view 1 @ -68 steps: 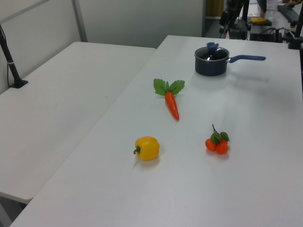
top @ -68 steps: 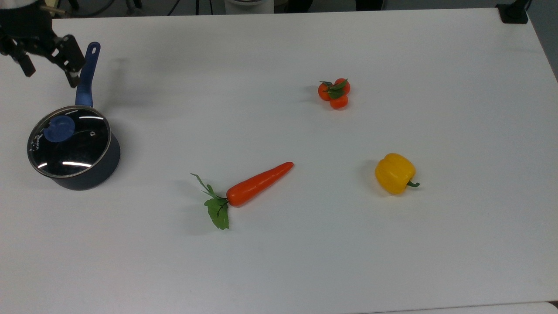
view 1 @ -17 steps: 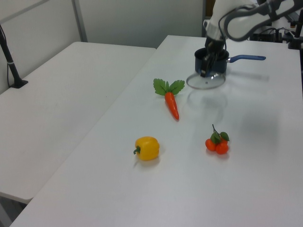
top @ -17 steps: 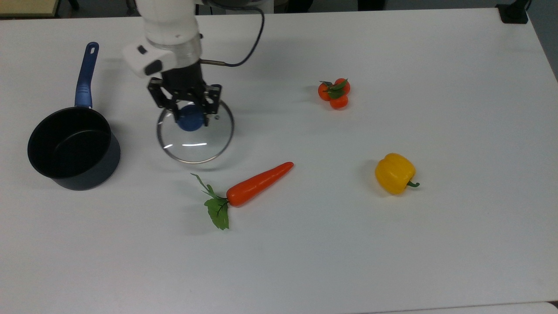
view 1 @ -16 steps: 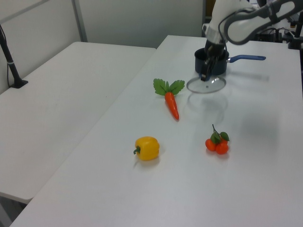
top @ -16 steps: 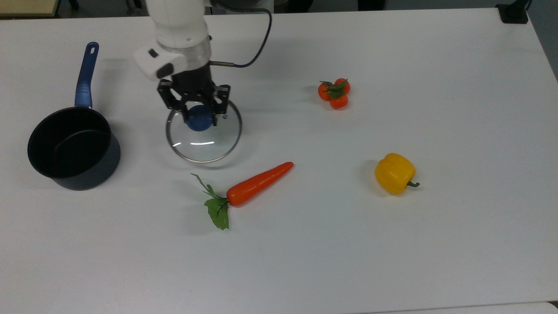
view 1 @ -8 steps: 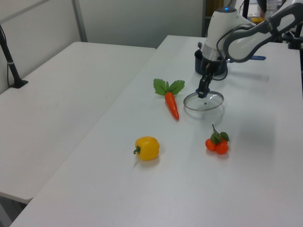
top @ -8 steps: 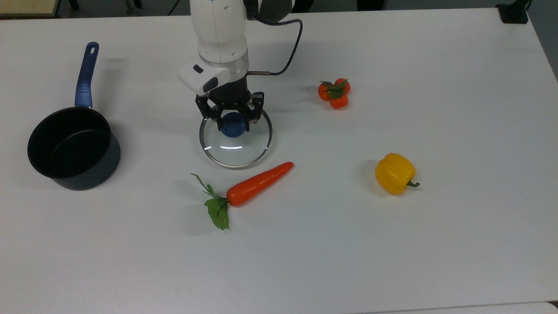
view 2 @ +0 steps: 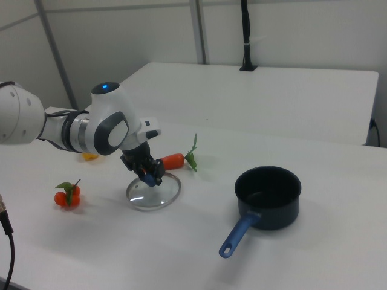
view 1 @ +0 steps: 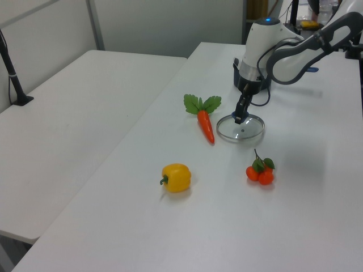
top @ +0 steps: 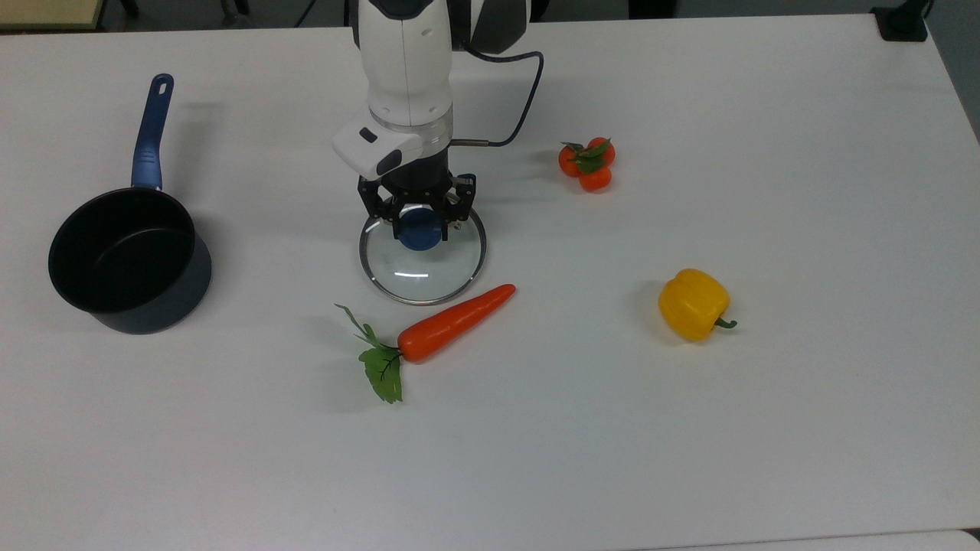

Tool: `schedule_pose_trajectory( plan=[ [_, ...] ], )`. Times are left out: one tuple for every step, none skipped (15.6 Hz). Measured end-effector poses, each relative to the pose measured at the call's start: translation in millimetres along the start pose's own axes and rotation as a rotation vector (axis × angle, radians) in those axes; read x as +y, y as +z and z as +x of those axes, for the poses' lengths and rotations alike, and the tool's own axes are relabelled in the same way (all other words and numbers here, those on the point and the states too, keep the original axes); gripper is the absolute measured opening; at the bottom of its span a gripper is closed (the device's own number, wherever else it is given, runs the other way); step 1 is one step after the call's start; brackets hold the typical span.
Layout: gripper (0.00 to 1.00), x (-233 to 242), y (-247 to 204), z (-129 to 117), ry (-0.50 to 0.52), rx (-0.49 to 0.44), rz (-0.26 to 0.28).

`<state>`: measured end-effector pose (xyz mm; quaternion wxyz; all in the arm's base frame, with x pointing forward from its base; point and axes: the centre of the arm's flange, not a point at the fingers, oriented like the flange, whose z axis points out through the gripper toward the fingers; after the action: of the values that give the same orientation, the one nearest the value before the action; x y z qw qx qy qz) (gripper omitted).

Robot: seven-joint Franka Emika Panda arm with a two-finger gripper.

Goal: Open lid
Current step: 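Lower the glass lid onto the table near the carrot, then open the gripper and raise it away from the lid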

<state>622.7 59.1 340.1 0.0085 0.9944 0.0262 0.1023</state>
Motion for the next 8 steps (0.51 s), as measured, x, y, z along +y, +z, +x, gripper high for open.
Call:
schedule_pose_trajectory(
  plan=[
    [0.68,-1,2,0,-0.001,-0.003,-0.002],
    [0.75,-1,4,-1,-0.001,-0.007,-0.003],
    [0.85,-1,5,-1,-0.001,-0.009,-0.003],
    [0.96,-2,5,-1,-0.002,-0.008,-0.003],
    [1.0,-3,4,0,-0.004,-0.006,-0.002],
    [1.0,-4,2,1,-0.004,-0.001,-0.002],
    [1.0,-5,-1,3,0.003,0.006,-0.001],
    [1.0,-5,-6,6,0.015,0.016,0.0]
  ],
)
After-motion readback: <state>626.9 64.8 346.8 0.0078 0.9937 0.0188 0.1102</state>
